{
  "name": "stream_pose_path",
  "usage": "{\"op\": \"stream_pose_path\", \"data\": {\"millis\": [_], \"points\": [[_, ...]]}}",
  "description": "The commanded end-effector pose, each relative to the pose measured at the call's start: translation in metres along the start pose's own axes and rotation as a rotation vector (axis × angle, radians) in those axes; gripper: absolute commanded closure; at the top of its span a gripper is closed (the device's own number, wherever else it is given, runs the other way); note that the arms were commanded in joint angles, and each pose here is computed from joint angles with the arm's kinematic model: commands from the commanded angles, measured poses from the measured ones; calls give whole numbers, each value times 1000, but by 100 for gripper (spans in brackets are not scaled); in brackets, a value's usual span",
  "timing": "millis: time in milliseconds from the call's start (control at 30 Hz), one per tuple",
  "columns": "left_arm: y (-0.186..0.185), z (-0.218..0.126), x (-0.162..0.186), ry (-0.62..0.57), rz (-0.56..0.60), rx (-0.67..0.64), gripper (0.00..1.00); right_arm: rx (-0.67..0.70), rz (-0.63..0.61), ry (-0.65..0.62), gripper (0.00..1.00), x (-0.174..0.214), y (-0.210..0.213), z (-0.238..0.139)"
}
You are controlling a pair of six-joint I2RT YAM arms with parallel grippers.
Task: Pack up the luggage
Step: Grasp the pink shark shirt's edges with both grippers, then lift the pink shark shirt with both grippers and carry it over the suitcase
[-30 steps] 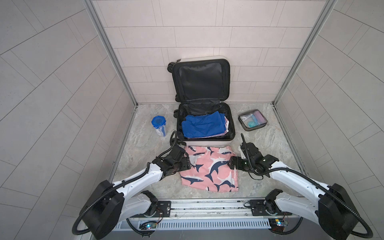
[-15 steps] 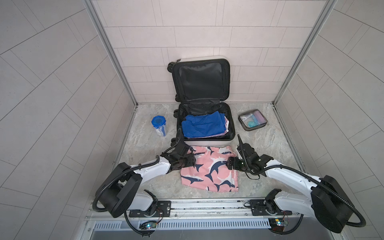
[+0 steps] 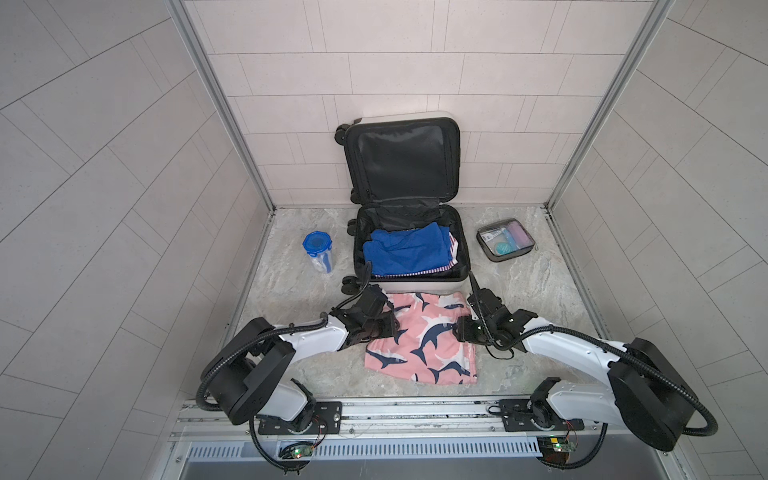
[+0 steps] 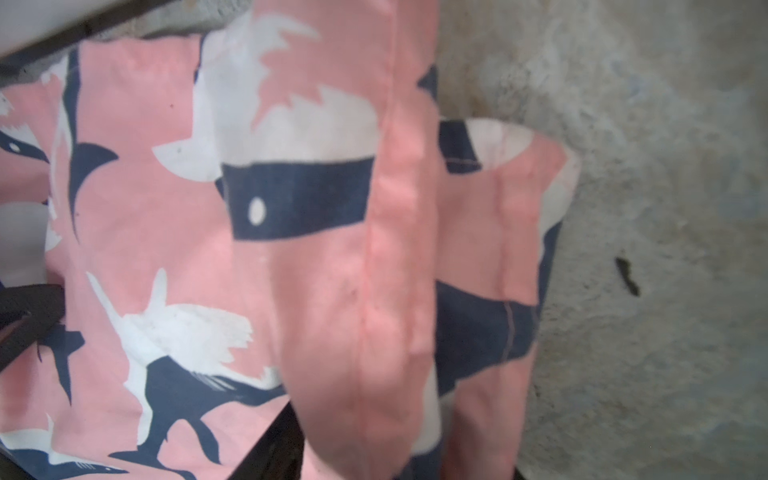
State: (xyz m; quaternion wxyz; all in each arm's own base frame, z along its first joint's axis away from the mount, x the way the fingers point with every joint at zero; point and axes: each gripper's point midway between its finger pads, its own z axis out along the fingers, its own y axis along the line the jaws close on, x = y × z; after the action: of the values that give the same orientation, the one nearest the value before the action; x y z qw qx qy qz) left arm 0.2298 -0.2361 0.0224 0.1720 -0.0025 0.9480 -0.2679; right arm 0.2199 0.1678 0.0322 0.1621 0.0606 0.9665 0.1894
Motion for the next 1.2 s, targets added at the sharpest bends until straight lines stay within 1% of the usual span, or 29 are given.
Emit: {"op": "stream_pose_path", "data": {"millis": [0, 67, 167, 233, 433, 600, 733, 800, 1000, 1033, 1167], "points": [[6, 4, 26, 79, -9, -25, 66, -7, -6, -21, 54, -4, 5, -5], [-2, 1, 26, 75, 3, -9, 74, -9, -8, -26, 64, -4, 6, -9], [-10, -7, 24, 65, 16, 6, 91, -19, -12, -35, 80, -5, 8, -16], [-16, -13, 23, 59, 27, 17, 100, -24, -15, -41, 86, -4, 9, -21], [-28, -28, 16, 39, 50, 46, 100, -30, -15, -68, 99, -7, 10, -38], [-37, -41, 17, 41, 72, 60, 100, -46, -23, -81, 100, -9, 15, -52], [-46, -58, 13, 24, 104, 63, 100, -54, -33, -93, 100, -10, 17, -65], [-52, -69, 9, 4, 112, 73, 100, -76, -39, -125, 100, -19, 26, -80], [-68, -103, -9, -61, 138, 80, 100, -106, -51, -173, 100, -28, 36, -105], [-71, -109, -13, -73, 171, 76, 100, -108, -53, -180, 100, -31, 38, -109], [-82, -128, -32, -141, 205, 59, 100, -124, -70, -232, 100, -44, 47, -127]]}}
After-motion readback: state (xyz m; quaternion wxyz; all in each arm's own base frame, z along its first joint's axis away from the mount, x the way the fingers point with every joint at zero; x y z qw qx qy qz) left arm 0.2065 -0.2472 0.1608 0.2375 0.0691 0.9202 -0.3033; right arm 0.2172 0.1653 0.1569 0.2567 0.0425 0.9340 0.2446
